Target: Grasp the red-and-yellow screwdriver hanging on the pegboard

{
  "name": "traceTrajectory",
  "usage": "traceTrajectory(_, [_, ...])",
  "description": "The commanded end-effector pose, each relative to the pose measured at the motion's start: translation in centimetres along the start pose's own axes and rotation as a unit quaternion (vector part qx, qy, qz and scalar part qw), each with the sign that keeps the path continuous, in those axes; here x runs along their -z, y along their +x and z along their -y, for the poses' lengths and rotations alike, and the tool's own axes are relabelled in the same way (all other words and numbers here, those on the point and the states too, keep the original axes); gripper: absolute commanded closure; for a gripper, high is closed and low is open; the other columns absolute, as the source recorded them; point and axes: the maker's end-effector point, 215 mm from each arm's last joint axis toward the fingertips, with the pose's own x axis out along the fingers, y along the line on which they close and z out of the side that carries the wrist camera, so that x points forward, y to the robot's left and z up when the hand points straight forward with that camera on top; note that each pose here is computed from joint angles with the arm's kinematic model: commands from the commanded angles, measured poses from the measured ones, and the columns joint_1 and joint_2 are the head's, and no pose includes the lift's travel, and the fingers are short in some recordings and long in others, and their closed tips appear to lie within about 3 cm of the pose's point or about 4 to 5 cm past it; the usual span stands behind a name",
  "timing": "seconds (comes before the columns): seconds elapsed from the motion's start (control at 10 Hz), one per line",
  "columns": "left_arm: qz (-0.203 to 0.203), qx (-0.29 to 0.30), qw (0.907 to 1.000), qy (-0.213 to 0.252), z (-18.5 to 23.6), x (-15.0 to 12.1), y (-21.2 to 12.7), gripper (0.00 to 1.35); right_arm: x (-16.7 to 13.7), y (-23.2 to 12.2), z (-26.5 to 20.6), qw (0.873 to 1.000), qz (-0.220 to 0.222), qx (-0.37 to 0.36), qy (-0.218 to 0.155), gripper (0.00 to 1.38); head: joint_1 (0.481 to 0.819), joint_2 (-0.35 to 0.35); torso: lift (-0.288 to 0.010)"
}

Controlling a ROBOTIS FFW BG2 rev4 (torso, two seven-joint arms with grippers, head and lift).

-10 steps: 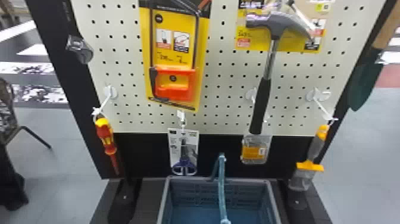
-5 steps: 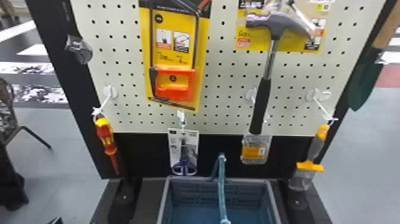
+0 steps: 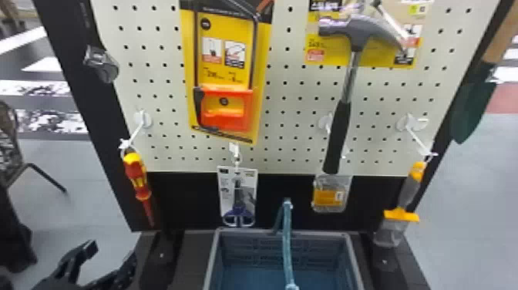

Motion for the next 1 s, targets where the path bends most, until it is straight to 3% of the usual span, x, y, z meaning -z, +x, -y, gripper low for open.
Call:
traceTrajectory(0.0, [0.009,0.01,0.9998,0.011,-1.2,-1.4,1.5,0.48,0.0,0.1,-0.1,1.0,0.0,-0.002,0.0,0.18,0.549,0.0,-0.1])
traceTrajectory(0.6, [0.022,0.116,0.9922,0.039,-2.3,-4.9,8.3,0.48,-0.1,0.5,-0.7,1.0,0.004,-0.013,-0.002,0.18,0.549,0.0,-0.1])
traceTrajectory(0.9, [0.003,0.192,0.9801,0.048,-2.3,-5.9,10.4,0.48,0.0,0.6,-1.0,1.0,0.003,-0.017,-0.004,0.18,0.549,0.0,-0.1])
